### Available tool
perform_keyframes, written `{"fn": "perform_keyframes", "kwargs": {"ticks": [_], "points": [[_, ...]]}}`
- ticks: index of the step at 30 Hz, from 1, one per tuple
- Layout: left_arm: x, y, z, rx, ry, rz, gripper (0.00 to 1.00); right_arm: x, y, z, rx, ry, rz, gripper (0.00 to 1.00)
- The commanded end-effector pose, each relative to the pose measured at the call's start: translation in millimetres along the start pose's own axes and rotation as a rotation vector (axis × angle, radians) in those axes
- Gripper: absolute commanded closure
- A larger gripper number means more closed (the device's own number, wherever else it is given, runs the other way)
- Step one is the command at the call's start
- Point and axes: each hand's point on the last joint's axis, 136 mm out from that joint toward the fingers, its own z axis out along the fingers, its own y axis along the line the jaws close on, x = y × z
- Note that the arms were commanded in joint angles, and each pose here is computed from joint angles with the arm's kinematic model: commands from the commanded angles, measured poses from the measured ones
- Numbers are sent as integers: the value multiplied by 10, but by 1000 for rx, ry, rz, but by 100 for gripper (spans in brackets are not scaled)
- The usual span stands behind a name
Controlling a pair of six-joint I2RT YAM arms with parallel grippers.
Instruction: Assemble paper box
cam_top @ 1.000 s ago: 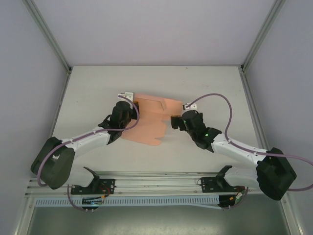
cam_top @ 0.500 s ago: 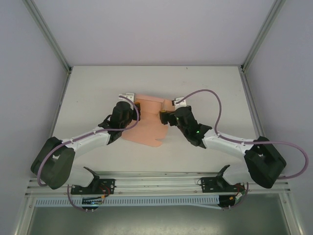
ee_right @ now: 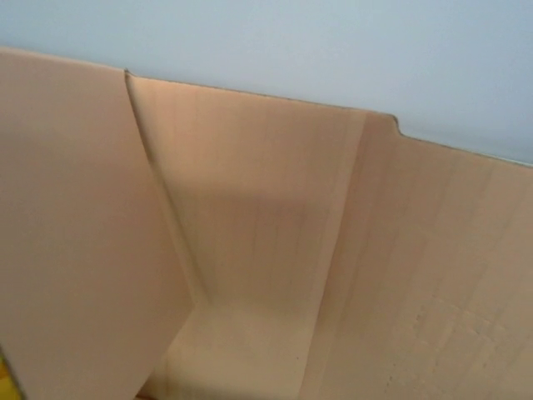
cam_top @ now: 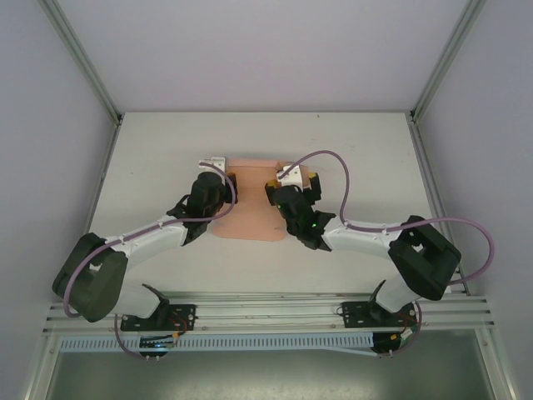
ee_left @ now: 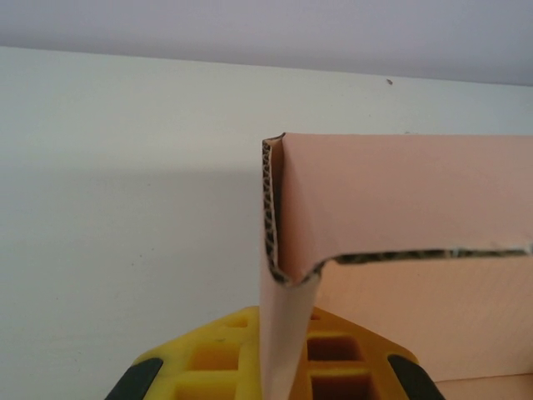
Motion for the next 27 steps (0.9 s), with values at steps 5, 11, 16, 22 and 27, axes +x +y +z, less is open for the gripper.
{"fn": "perform_keyframes", "kwargs": {"ticks": [5, 11, 16, 22, 27], "points": [[-13, -66, 45, -1, 9, 6, 100, -235, -372, -412, -37, -34, 79, 1], [-25, -95, 23, 29, -21, 54, 100, -224, -937, -766, -88, -52, 229, 1], [-51, -167, -21, 75, -34, 58, 100, 5, -1639, -747, -13, 56, 446, 1], [-48, -185, -35, 90, -38, 61, 100, 92, -1429, -507, -165, 154, 468, 1], [-73, -182, -61, 90, -46, 55, 100, 161, -1057, -281, -310, 259, 448, 4]]}}
